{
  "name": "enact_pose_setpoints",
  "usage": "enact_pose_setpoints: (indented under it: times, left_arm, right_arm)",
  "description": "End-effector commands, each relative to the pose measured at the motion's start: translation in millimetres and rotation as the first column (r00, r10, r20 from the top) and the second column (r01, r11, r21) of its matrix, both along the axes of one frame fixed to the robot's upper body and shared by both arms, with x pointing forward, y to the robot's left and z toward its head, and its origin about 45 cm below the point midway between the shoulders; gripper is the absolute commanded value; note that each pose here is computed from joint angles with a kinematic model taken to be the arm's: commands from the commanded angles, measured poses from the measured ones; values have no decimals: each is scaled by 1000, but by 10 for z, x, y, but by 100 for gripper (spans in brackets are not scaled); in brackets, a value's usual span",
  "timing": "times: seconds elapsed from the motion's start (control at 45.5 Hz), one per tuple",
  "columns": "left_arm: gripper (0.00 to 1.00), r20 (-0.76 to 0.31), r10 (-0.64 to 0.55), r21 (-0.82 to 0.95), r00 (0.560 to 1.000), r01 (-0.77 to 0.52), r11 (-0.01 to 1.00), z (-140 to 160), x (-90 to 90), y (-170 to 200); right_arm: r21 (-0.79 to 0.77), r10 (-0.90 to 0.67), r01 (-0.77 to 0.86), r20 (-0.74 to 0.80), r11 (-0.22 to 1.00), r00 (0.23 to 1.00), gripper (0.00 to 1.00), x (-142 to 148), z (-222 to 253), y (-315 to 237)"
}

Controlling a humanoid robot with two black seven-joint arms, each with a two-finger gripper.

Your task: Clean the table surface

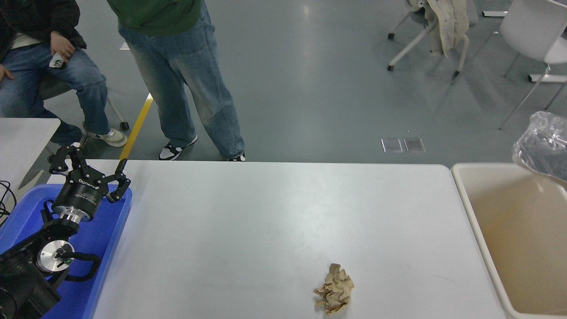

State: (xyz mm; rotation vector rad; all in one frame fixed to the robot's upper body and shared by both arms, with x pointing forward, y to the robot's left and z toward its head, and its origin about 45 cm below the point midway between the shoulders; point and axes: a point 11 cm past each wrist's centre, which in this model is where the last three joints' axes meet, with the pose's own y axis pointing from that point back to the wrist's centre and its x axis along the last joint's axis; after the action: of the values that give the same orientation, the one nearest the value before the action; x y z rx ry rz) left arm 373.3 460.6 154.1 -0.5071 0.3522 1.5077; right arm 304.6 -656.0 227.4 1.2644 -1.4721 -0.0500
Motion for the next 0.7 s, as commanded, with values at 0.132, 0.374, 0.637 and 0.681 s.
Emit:
enact_pose_setpoints:
  times: [0.132, 0.374, 0.637, 0.681]
  left_arm:
    - [100, 0, 0, 0, 1000, 0, 1000, 1, 0, 1]
    - [100, 0, -1, -1, 1000, 1, 1000, -3, 1, -6]
    - [100, 0, 0, 0, 1000, 0, 1000, 1, 0, 1]
    - [100, 0, -1, -1, 1000, 1, 1000, -3, 1, -6]
  right_arm:
    - [-166, -217, 217, 20, 962, 976, 0, -284, -972, 162]
    - [-197, -220, 226, 53, 954, 974, 0, -265, -1353, 524]
    - [-218, -241, 248, 59, 944, 969, 0, -340, -1518, 648]
    - [-219, -242, 249, 58, 943, 968, 0, -353, -1530, 650]
